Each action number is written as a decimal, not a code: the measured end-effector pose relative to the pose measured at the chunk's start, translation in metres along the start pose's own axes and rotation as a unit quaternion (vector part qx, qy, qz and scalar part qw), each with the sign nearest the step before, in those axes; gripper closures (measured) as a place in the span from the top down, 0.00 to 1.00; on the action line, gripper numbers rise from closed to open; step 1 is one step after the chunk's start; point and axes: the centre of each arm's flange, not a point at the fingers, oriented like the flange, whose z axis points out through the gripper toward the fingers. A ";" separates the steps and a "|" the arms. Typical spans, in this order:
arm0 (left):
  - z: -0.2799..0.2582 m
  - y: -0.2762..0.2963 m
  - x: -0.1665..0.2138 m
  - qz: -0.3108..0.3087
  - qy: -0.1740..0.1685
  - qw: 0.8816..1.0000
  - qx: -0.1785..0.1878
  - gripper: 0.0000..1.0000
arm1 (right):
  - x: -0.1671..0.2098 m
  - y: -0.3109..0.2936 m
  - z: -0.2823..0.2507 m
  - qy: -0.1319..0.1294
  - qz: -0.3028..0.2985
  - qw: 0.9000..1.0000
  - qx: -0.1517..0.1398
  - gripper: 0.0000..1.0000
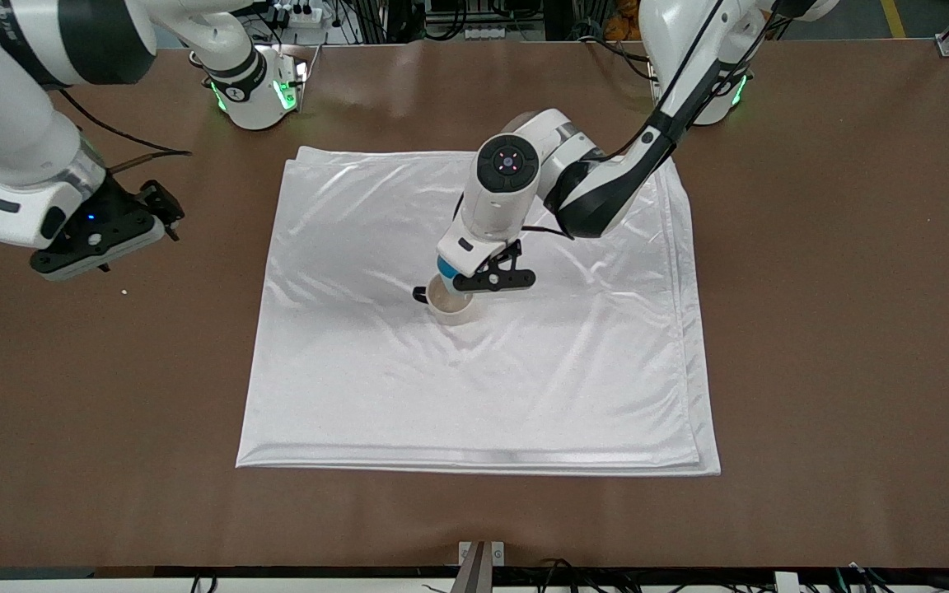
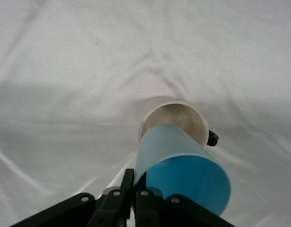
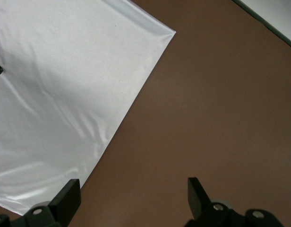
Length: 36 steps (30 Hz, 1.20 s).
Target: Place blue cup into white mug on cloth
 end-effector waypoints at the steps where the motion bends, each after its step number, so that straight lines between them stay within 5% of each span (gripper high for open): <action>1: 0.002 0.001 0.000 0.000 0.002 1.000 -0.001 0.05 | -0.003 0.005 -0.004 0.000 0.006 1.000 0.002 1.00; 19: 0.037 0.010 0.005 -0.005 0.005 1.000 -0.009 0.05 | -0.028 0.057 -0.040 0.018 0.189 0.982 0.018 1.00; 36: 0.076 0.006 0.008 -0.008 0.001 1.000 0.005 0.05 | -0.036 0.072 -0.037 0.019 0.218 0.975 0.032 1.00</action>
